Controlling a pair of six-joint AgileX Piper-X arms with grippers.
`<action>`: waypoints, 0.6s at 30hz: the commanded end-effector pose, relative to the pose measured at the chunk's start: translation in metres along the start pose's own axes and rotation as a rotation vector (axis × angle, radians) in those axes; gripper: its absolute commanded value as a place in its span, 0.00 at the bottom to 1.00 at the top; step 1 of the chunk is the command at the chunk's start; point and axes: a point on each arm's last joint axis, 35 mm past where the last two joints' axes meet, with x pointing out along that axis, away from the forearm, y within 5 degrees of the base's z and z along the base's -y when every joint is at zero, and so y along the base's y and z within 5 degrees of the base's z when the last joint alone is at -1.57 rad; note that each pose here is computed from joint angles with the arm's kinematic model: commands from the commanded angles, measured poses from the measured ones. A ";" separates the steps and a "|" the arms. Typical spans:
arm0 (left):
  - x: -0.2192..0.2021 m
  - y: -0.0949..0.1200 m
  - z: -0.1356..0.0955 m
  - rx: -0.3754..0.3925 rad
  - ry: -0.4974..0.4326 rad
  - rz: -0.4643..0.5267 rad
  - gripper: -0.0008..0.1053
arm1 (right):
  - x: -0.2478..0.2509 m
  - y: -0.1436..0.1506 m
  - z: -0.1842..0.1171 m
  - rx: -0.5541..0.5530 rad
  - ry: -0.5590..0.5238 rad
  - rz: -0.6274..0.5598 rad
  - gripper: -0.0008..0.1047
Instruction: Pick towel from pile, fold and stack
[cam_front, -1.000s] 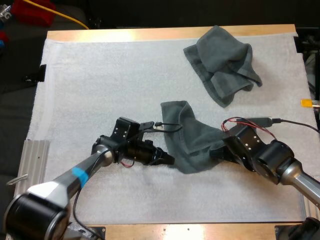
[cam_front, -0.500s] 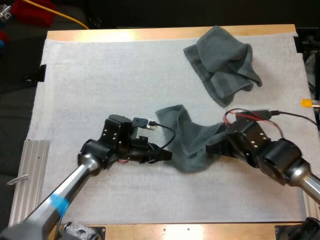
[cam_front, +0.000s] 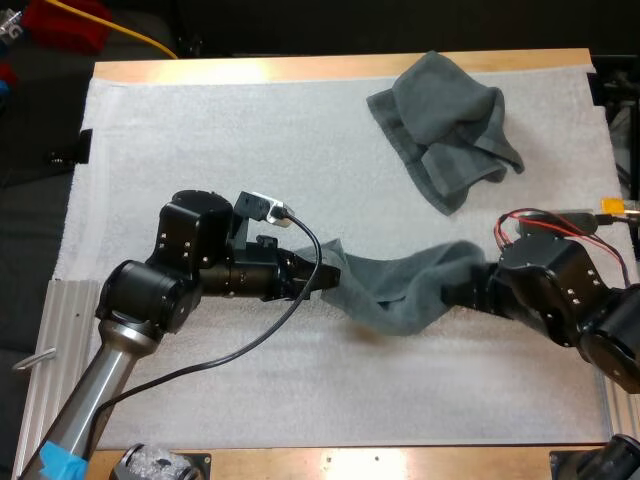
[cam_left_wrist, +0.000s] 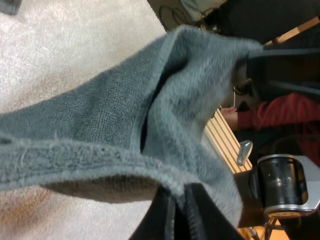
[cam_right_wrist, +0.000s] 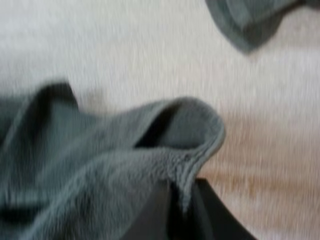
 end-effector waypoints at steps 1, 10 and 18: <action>-0.007 -0.008 -0.001 0.021 -0.013 -0.007 0.01 | -0.005 0.001 -0.001 0.000 0.035 0.053 0.01; -0.029 -0.027 -0.019 0.051 -0.053 -0.005 0.01 | -0.018 0.006 -0.003 -0.001 0.142 0.241 0.01; -0.038 -0.036 -0.024 0.063 -0.062 -0.010 0.01 | -0.043 0.004 -0.001 0.044 0.014 0.248 0.01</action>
